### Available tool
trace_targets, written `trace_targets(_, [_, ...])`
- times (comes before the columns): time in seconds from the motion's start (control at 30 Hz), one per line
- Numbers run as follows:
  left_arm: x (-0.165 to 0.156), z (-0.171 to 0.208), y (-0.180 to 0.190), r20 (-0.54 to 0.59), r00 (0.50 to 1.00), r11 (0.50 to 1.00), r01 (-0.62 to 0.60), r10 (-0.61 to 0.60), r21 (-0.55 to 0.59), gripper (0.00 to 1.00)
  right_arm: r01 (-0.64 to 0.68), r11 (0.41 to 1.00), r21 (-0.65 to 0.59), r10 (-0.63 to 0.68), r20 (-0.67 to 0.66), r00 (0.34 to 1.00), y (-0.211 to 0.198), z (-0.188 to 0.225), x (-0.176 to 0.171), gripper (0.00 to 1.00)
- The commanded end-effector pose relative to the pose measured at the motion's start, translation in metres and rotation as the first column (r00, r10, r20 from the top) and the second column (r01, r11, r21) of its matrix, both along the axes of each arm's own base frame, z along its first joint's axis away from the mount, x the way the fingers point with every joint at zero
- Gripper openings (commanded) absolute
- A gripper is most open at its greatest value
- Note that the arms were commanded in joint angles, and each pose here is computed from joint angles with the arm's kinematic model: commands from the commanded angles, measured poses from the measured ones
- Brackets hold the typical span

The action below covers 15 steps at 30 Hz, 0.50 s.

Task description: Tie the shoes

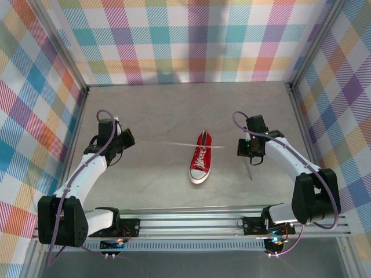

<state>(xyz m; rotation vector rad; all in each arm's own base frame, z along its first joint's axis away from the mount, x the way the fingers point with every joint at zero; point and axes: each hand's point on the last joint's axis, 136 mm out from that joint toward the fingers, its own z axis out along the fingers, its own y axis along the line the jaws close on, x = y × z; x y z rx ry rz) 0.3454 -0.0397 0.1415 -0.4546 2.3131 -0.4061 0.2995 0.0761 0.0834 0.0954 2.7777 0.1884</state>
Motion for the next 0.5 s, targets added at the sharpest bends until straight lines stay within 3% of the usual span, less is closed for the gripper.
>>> trace_targets(0.0, [-0.009,-0.015,0.009,-0.043,0.999,1.0,-0.005,0.004,-0.008,0.0,0.038,0.999,-0.03,-0.039,-0.026,0.999,-0.014,-0.014,0.0,0.0])
trace_targets(0.47, [-0.021,-0.036,0.034,-0.102,0.992,0.992,-0.082,0.071,-0.1,0.0,0.146,0.989,-0.031,-0.147,-0.036,0.988,-0.039,-0.033,0.005,0.0])
